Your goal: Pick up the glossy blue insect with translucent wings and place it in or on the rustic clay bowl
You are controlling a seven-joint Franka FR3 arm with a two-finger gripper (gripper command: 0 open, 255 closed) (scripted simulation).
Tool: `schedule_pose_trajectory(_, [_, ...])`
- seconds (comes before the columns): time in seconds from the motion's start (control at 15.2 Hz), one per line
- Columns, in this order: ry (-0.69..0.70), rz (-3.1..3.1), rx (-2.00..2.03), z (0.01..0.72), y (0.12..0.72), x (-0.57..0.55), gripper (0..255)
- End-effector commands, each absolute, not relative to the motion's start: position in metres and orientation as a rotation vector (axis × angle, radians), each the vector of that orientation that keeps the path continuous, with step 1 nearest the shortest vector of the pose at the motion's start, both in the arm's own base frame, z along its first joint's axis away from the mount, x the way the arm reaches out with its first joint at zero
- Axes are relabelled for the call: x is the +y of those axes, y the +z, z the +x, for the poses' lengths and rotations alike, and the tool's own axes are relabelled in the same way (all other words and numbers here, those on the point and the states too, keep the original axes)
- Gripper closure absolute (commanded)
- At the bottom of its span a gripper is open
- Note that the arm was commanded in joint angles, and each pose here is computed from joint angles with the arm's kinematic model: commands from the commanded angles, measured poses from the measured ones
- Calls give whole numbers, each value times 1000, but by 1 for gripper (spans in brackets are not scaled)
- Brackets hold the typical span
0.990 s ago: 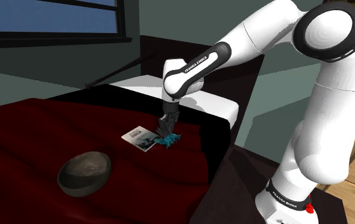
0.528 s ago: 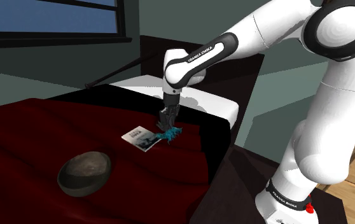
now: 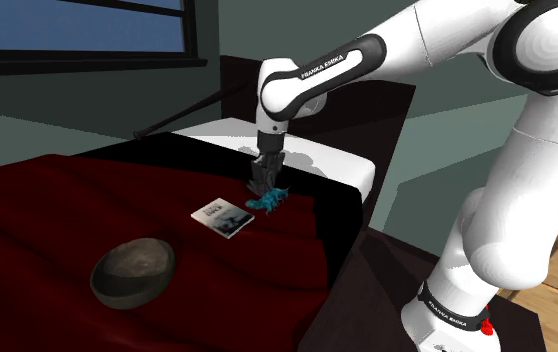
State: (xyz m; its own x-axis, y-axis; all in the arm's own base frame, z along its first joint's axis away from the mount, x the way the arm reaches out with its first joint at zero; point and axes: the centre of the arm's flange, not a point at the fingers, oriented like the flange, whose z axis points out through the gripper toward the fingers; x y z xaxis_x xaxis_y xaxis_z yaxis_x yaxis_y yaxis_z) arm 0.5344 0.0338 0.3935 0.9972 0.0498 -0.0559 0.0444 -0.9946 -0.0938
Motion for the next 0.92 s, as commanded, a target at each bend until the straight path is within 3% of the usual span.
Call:
schedule_pose_trajectory(0.0, [89,-3047,-72,534,405,34,255])
schedule_pose_trajectory(0.53, [89,-3047,-72,534,444,34,255])
schedule_pose_trajectory(0.86, [89,-3047,-72,555,451,97,255])
